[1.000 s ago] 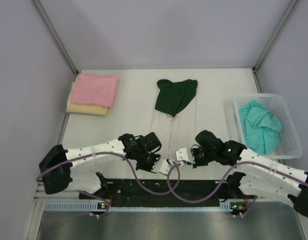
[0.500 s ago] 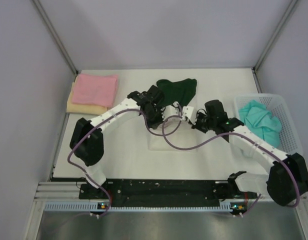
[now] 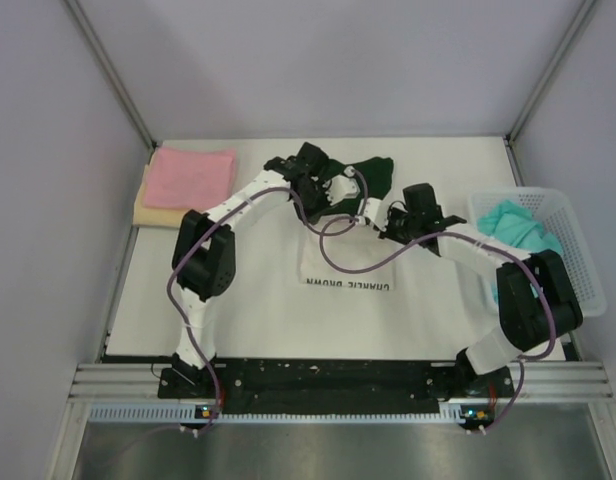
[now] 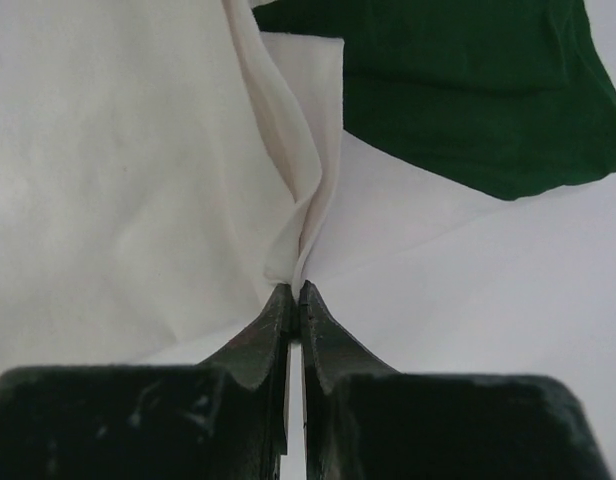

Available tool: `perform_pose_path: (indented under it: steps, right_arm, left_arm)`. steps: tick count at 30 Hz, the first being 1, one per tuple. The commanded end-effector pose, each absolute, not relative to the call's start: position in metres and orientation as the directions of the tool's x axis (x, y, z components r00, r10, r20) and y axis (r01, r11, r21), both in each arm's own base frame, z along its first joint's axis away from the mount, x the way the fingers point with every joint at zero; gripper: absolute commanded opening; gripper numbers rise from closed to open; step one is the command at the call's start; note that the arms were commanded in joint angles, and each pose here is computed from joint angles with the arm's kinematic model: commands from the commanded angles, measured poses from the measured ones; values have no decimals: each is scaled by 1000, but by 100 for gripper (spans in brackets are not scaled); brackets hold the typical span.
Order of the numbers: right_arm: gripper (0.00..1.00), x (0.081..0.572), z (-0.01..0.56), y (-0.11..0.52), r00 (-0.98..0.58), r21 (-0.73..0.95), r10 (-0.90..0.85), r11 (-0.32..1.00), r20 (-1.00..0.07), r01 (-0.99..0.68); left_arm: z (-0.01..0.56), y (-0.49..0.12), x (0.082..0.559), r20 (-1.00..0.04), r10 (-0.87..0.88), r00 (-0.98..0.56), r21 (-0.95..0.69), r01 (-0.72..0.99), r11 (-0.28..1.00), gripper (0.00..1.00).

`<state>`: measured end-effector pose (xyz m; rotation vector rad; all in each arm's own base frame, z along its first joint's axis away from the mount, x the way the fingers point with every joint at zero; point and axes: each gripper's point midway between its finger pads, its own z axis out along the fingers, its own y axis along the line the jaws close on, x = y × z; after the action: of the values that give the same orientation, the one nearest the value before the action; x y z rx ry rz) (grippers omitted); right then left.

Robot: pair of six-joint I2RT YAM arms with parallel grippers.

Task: Fold and stack the t-shirts
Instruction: Fold the folded rectangular tshirt in 1/3 of the way

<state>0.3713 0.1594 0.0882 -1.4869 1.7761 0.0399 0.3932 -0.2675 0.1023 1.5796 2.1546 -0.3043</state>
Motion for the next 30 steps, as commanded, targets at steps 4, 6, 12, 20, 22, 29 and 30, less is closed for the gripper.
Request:
perform_pose_path:
  steps: [4, 6, 12, 20, 22, 29, 30]
  right_arm:
    - [0, 413, 98, 164, 88, -542, -831, 275, -550, -794]
    - [1, 428, 97, 158, 42, -558, -836, 327, -547, -763]
    - [37, 488, 132, 126, -113, -641, -821, 514, -559, -570]
    - [51, 373, 171, 166, 157, -569, -764, 310, -626, -761]
    - [55, 327, 142, 174, 251, -572, -773, 171, -583, -802]
    - [56, 256, 89, 183, 315, -516, -814, -21, -489, -856]
    - [56, 253, 82, 183, 309, -504, -824, -33, -475, -863]
  left_arm:
    - [93, -277, 431, -495, 832, -249, 183, 907, 380, 5]
    - [86, -271, 445, -478, 830, -287, 226, 873, 432, 16]
    - [116, -234, 522, -488, 774, -404, 434, 657, 617, 40]
    - [184, -265, 436, -656, 744, -130, 272, 879, 393, 43]
    - [174, -275, 385, -678, 735, -19, 208, 954, 217, 44]
    - [95, -262, 298, -563, 817, 128, 166, 985, -40, 53]
    - [85, -260, 294, -529, 839, 126, 167, 985, -43, 53]
